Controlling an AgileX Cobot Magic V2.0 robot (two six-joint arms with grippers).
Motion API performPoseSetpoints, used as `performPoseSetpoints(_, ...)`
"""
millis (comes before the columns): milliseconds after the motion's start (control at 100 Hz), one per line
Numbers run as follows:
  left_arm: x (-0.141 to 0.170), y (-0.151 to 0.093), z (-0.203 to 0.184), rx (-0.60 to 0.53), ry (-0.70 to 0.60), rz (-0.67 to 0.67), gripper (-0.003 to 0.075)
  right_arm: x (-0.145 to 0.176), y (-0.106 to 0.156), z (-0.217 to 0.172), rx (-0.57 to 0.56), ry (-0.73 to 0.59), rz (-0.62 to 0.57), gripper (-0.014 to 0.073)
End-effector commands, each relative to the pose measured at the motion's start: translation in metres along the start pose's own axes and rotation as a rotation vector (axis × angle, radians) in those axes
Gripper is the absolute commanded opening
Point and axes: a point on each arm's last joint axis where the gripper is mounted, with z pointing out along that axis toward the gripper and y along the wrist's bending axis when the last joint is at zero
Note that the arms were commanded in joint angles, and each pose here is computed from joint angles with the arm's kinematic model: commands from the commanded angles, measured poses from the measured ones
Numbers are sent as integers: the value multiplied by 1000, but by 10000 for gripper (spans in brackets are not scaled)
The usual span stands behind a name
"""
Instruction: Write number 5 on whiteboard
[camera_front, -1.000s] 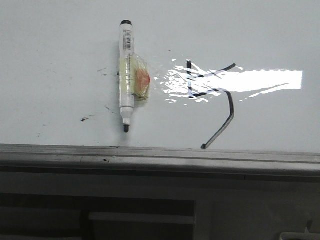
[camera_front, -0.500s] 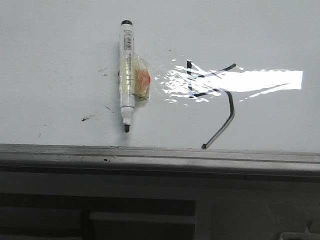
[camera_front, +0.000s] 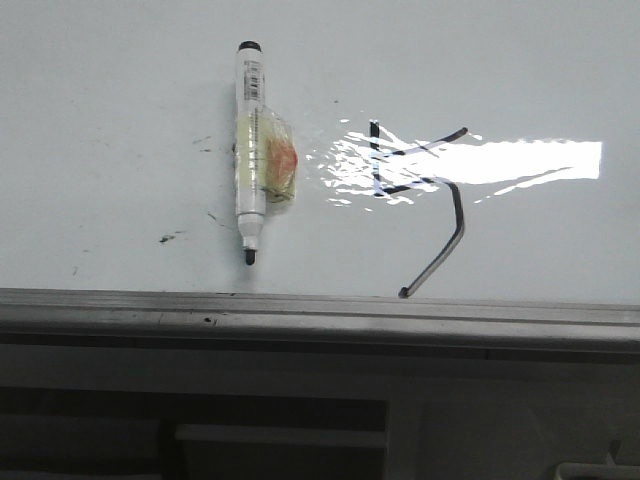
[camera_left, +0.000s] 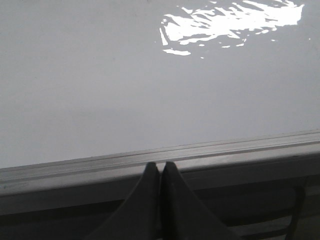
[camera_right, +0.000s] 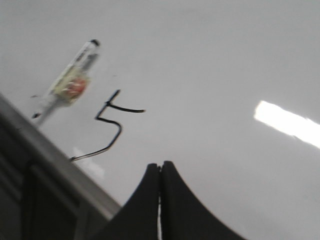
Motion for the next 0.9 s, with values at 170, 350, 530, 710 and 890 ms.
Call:
performPoseSetpoints(170, 0, 1, 0, -18, -80, -17, -20, 49, -4, 17, 276, 6, 178, -63)
performPoseSetpoints(350, 0, 1, 0, -18, -80, -17, -20, 84, -1, 14, 338, 241, 195, -63)
performPoseSetpoints(530, 0, 1, 0, -18, -80, -19, -20, 85, -1, 14, 337, 255, 198, -63)
performPoseSetpoints(710, 0, 1, 0, -18, -80, -19, -20, 85, -1, 14, 337, 253, 197, -63)
performPoseSetpoints(890, 0, 1, 0, -18, -80, -19, -20, 85, -1, 14, 337, 253, 197, -63)
